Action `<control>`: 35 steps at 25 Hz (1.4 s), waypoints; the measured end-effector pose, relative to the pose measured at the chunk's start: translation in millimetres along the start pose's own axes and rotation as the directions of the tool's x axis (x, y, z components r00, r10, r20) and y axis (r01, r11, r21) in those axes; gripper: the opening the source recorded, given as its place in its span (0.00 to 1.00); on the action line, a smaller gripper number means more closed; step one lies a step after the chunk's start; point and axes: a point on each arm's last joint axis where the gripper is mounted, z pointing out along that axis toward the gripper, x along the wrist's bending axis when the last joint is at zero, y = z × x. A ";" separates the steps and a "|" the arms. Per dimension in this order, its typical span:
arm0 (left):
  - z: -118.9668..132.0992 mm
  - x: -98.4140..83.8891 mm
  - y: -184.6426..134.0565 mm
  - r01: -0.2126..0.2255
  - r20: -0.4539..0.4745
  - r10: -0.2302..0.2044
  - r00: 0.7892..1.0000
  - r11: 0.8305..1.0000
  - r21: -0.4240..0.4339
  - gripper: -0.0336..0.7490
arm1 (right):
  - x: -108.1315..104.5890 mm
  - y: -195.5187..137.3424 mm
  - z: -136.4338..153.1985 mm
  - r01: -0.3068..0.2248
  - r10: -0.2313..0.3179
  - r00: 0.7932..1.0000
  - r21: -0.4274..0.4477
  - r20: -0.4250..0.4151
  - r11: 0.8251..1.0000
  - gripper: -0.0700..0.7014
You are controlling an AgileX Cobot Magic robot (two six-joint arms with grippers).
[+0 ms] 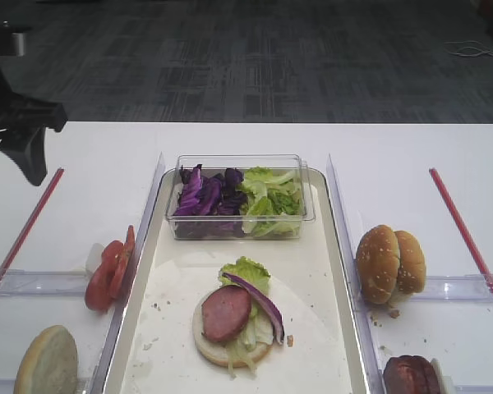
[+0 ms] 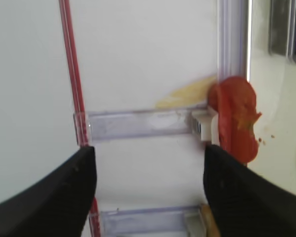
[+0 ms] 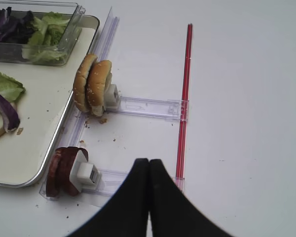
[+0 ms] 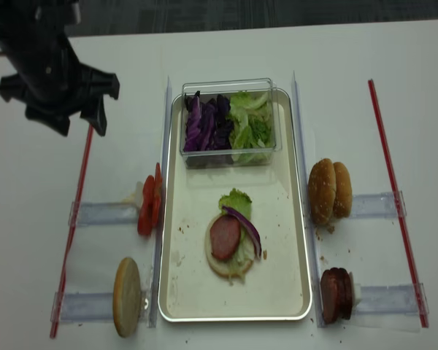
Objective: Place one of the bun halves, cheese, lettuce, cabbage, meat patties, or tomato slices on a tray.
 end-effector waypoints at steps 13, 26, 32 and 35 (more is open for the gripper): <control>-53.6 12.9 -97.2 0.039 -0.016 -0.042 0.999 0.989 -0.144 0.61 | 0.0 0.0 0.0 0.000 0.000 1.000 0.000 0.000 1.000 0.39; -96.6 24.1 -210.1 0.053 0.025 -0.047 0.999 0.902 -0.428 0.60 | 0.0 0.0 0.0 -0.004 0.004 1.000 0.000 0.000 1.000 0.39; -89.7 30.3 -254.6 0.035 0.009 -0.035 0.999 0.855 -0.517 0.60 | 0.0 0.0 0.0 -0.004 0.004 1.000 0.000 0.000 1.000 0.39; -84.2 33.0 -273.3 0.030 0.003 -0.035 0.999 0.829 -0.558 0.60 | 0.0 0.0 0.0 -0.004 0.004 1.000 0.000 0.000 1.000 0.39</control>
